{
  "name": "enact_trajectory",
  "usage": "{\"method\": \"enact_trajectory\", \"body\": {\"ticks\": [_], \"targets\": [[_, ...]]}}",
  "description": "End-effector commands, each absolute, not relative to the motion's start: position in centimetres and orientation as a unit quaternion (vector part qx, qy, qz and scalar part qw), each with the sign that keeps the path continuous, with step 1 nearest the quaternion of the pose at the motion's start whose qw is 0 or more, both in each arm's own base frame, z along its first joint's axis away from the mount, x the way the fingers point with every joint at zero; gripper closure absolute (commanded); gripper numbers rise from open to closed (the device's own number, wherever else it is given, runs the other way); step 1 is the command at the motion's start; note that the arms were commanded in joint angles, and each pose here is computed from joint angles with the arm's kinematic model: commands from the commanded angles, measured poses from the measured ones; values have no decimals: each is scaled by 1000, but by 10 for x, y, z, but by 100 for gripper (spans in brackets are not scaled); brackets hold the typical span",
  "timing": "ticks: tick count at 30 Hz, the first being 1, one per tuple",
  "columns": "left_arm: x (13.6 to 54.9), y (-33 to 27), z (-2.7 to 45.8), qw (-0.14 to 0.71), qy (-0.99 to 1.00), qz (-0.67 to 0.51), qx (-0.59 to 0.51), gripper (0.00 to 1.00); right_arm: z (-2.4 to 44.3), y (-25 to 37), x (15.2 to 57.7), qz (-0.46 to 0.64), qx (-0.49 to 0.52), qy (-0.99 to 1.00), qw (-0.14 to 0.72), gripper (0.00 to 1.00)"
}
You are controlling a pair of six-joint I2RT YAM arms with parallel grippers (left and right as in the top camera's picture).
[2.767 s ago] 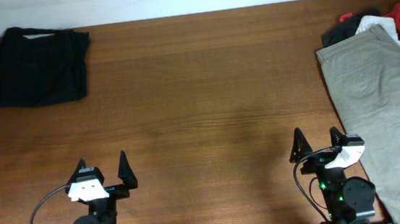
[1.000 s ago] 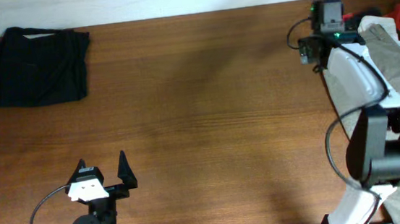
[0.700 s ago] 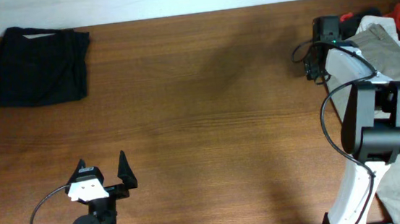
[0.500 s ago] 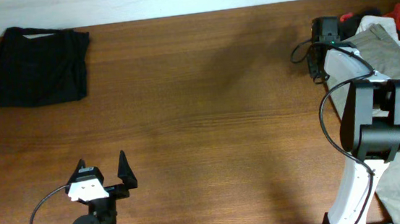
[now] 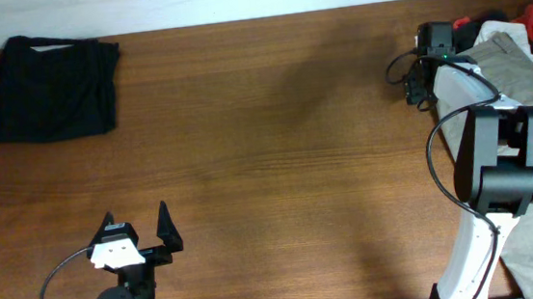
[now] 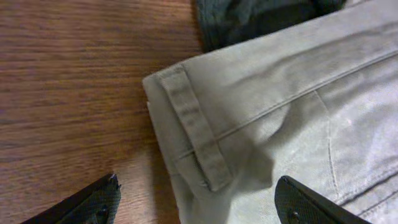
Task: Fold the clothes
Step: 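Reach the right gripper to the khaki pants on the right pile and grasp, then drag the khaki pants leftward and lay them flat mid-table with the right gripper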
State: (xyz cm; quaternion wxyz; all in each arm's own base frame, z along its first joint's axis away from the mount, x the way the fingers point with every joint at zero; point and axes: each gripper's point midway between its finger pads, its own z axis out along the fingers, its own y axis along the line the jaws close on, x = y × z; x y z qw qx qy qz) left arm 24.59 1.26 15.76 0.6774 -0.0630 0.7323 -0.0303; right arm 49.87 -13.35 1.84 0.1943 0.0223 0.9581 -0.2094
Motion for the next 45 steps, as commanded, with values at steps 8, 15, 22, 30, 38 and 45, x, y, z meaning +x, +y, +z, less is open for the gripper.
{"method": "enact_trajectory", "body": {"ticks": [8,15,22,30,38,45], "targets": [[246,12,156,677,733,-31,-61,1,-19,-145,495,-231,2,960,160,63],[246,12,156,677,733,-31,-61,1,-21,-160,488,-232,16,961,151,96],[246,12,156,677,733,-31,-61,1,75,-172,510,-264,102,927,245,96],[246,12,156,677,733,-31,-61,1,257,-158,491,-260,148,861,411,96],[246,12,156,677,733,-31,-61,1,330,71,503,-69,-42,836,542,96],[246,12,156,677,733,-31,-61,1,243,381,447,253,-197,819,475,95]]}}
